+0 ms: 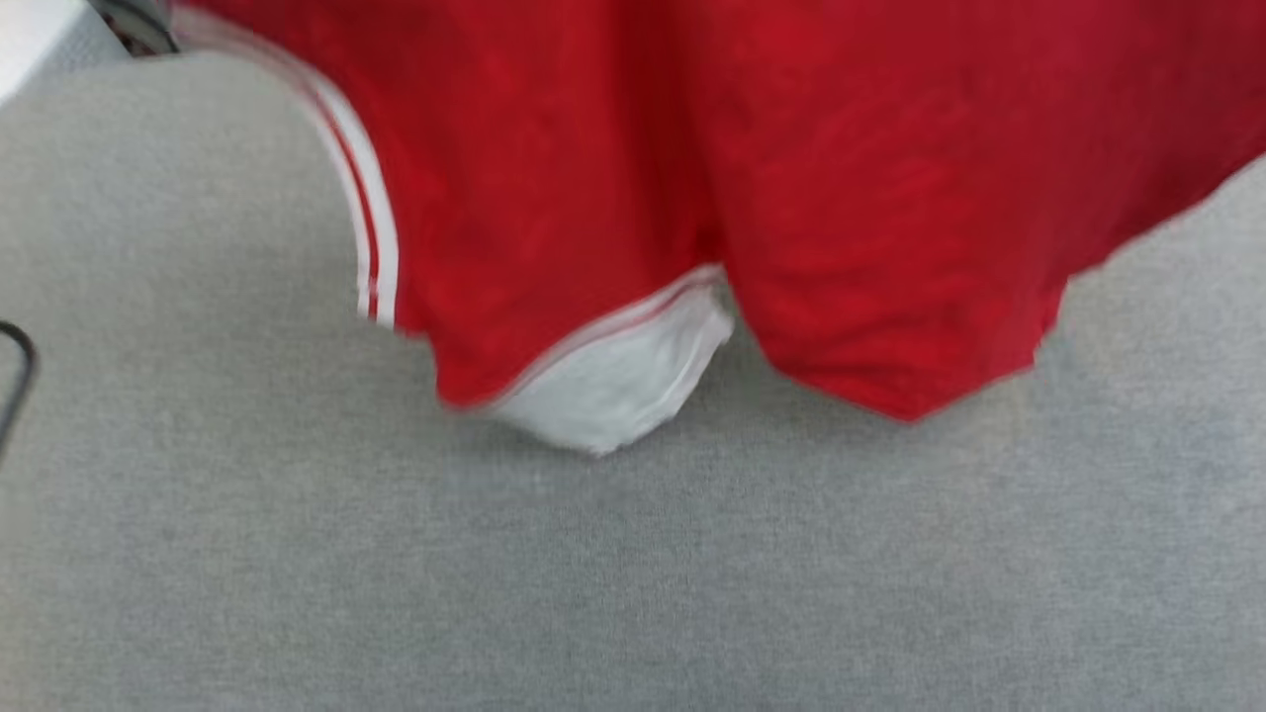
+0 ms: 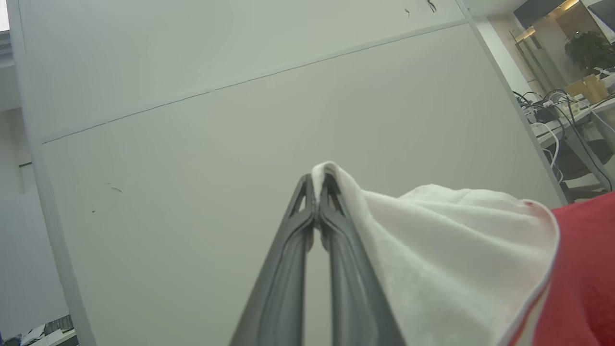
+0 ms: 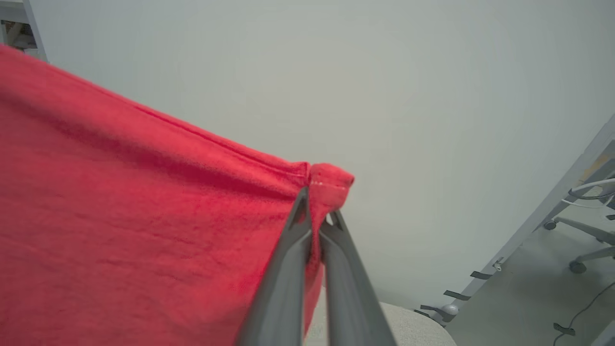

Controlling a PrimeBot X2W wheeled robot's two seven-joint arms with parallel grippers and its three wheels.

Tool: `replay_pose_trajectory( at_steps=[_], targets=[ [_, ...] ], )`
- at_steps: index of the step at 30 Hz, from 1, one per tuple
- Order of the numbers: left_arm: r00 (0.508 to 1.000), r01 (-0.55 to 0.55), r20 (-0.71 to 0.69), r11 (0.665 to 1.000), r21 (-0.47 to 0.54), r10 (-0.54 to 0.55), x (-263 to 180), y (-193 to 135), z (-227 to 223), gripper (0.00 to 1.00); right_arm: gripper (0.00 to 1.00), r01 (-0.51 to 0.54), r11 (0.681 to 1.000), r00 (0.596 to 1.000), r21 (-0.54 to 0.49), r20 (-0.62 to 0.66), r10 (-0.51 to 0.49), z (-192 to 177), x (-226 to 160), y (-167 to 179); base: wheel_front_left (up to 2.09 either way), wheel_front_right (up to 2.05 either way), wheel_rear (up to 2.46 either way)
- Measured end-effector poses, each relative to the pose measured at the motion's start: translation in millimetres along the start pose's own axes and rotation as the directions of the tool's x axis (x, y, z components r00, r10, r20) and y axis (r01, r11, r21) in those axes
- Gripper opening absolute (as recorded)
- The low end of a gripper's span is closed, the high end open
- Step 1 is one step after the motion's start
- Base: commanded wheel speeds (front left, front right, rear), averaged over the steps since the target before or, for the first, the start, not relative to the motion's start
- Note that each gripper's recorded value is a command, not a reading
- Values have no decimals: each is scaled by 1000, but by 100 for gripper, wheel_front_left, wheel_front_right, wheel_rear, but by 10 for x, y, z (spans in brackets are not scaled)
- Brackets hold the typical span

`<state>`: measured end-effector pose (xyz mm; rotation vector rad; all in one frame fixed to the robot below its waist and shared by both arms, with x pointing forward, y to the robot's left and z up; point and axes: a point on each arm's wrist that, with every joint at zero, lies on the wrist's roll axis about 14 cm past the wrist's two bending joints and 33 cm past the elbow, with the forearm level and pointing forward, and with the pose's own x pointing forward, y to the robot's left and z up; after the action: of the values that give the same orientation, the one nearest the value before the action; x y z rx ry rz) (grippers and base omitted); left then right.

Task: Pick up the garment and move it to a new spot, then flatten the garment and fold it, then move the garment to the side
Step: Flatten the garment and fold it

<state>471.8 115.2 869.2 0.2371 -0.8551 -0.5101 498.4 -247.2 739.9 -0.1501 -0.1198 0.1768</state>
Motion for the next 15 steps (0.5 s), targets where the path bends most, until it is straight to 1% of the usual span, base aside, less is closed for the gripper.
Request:
replay_pose_trajectory(
  at_steps=[6,8,10,15],
  targets=[
    [997,22,-80,998,60,-17,305,223,-526,0,0,28,998,999,-52,-17,-29,-170,495,-175,0,0,0],
    [996,15,-94,997,77,-7,396,316,-711,0,0,33,992,999,-125,-14,-35,-221,681,-194,0,0,0],
    [994,2,-109,995,95,8,476,408,-895,0,0,43,993,999,-113,3,-43,-266,874,-232,0,0,0],
    [981,-29,-184,989,145,55,615,632,-1521,0,0,47,993,999,-107,2,-47,-566,1411,-183,0,0,0]
  ],
)
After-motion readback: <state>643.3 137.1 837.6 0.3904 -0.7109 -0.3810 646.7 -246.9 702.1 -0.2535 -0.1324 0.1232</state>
